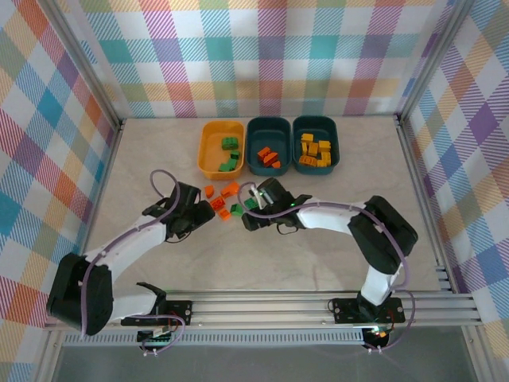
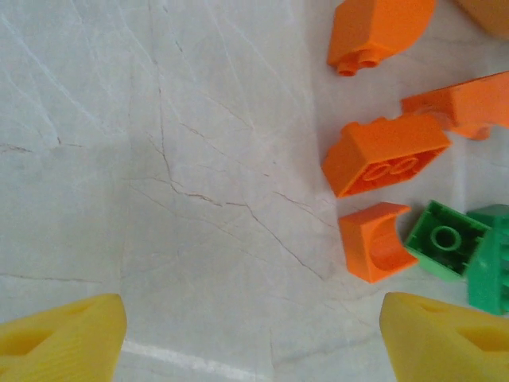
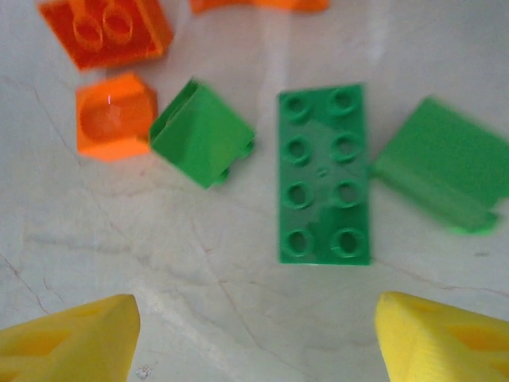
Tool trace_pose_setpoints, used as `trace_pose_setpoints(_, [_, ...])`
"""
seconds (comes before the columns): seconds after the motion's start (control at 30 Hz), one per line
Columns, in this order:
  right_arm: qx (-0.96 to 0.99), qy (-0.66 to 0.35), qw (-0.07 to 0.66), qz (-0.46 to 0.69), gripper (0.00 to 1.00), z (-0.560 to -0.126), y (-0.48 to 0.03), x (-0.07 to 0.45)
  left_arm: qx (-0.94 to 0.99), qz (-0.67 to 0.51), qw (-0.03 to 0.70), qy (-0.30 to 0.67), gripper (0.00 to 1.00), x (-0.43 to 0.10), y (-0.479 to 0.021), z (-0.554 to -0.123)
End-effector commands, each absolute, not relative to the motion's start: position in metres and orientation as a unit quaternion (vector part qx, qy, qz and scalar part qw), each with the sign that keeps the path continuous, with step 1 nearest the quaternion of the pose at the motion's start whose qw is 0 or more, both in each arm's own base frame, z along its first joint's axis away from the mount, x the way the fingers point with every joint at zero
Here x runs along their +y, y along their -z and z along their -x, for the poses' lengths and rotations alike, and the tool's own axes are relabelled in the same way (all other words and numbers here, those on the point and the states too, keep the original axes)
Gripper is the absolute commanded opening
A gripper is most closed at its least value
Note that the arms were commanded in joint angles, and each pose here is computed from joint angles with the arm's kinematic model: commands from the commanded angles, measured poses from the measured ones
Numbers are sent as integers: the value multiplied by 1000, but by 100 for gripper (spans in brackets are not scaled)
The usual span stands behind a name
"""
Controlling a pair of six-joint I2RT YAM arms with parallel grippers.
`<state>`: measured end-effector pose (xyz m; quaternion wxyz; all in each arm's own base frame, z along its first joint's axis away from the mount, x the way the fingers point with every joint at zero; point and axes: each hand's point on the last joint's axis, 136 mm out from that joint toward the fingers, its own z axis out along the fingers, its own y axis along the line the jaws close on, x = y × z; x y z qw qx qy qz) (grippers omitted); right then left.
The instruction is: Sort the legos into containers by color
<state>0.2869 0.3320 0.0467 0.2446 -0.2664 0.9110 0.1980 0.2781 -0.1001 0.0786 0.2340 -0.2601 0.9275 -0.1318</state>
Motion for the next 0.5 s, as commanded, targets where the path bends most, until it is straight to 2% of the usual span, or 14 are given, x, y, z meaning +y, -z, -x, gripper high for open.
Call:
trace_pose_setpoints(0.0, [917,-158,233,283,76,-291,-33,331,925,256,247,136,85,-95,-88,-273])
trace_pose_setpoints(0.17, [927,-127,218,278,72,-296,-14,331,921,246,266,142,88,-91,-104,-273])
trace_pose_setpoints(0.47, [943,-60,214,247,70,-299,-11,306,923,236,266,148,88,-90,-106,-268])
